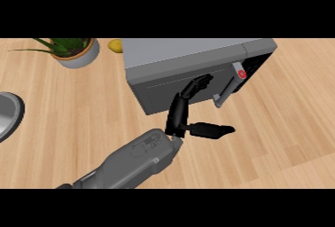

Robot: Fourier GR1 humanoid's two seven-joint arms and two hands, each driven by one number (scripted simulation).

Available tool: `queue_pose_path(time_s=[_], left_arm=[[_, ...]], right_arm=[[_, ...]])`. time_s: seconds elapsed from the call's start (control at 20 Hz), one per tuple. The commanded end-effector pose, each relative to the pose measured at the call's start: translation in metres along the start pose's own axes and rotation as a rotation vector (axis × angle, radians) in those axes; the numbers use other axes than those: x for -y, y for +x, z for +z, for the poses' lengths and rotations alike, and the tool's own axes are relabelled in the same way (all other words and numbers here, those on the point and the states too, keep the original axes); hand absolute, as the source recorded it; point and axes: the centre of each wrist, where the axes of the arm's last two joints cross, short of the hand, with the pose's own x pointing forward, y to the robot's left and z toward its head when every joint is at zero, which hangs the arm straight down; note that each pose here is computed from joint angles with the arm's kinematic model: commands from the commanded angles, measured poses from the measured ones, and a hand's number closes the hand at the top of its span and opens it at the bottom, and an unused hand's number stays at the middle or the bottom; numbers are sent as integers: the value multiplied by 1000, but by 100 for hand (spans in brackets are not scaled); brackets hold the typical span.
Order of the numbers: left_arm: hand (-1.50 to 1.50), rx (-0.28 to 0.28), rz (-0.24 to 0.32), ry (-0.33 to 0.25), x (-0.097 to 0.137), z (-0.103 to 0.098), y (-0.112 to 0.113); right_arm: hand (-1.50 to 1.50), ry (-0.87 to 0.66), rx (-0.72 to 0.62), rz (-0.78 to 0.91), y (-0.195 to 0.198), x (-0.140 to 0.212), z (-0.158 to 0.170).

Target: Pick up the milk, place it into the microwave and close the microwave

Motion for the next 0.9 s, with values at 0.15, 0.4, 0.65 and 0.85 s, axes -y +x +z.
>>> queue_pose_path(time_s=[0.15,0.4,0.65,0.85], left_arm=[[-150,5,-4,90,-7,-20,4],[-150,24,4,85,-7,-25,6],[-150,30,13,92,-8,-26,5],[-150,46,10,71,-5,-26,6]], right_arm=[[150,-3,23,40,1,10,-12],[150,-1,15,56,-4,13,-19],[150,7,30,59,-4,14,-27],[-150,-79,3,-351,-42,-26,-10]])
